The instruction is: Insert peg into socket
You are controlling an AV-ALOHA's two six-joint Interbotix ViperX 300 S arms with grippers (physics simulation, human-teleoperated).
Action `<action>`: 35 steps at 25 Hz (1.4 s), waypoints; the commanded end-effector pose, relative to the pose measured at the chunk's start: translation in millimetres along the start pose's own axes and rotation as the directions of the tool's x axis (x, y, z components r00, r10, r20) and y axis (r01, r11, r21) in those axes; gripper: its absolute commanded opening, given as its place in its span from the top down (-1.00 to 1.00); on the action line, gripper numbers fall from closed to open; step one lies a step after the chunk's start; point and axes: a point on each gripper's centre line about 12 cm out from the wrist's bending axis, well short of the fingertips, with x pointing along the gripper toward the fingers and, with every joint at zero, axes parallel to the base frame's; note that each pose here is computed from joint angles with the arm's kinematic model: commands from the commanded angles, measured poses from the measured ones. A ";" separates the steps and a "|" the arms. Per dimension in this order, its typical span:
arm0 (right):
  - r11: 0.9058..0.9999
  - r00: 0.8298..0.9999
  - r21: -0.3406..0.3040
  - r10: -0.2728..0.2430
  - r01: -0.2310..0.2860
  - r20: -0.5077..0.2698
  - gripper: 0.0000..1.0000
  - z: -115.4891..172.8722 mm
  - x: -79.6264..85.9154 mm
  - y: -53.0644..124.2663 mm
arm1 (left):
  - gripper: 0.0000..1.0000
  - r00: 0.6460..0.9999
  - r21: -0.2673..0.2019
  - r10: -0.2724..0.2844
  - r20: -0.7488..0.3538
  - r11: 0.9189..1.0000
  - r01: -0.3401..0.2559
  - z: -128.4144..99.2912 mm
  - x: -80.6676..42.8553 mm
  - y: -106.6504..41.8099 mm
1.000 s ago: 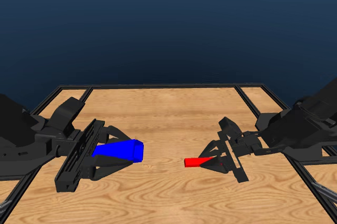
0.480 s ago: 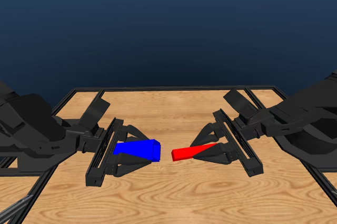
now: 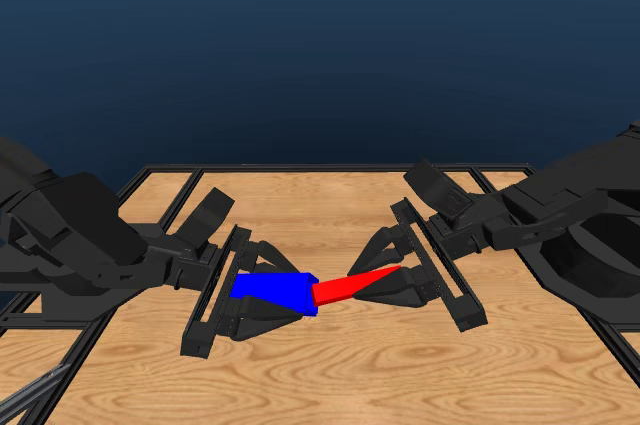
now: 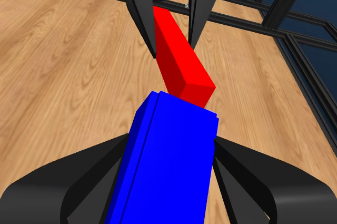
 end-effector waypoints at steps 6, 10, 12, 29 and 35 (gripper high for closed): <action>0.999 1.000 0.032 -0.009 0.010 -0.011 1.00 9.7 22.7 -5.7 | 1.00 1.000 0.000 -0.003 0.013 1.000 0.003 8.2 4.1 2.1; 0.999 0.999 0.029 -0.014 0.016 -0.042 1.00 9.6 24.5 -9.2 | 1.00 0.997 -0.017 -0.040 0.059 0.999 0.041 24.6 1.7 -9.2; 1.000 0.995 0.019 -0.020 0.022 -0.101 1.00 3.4 23.8 -11.5 | 1.00 0.999 -0.012 -0.037 -0.004 0.999 0.037 13.0 2.0 -4.9; 0.994 0.969 -0.108 -0.034 0.008 -0.244 1.00 53.4 87.0 33.5 | 1.00 0.938 -0.202 -0.124 -0.323 0.978 0.060 8.5 26.6 -15.8; 0.996 0.956 -0.092 -0.047 0.021 -0.290 1.00 47.2 95.4 38.2 | 1.00 0.862 -0.194 -0.070 -0.501 0.980 -0.033 5.6 19.3 -13.1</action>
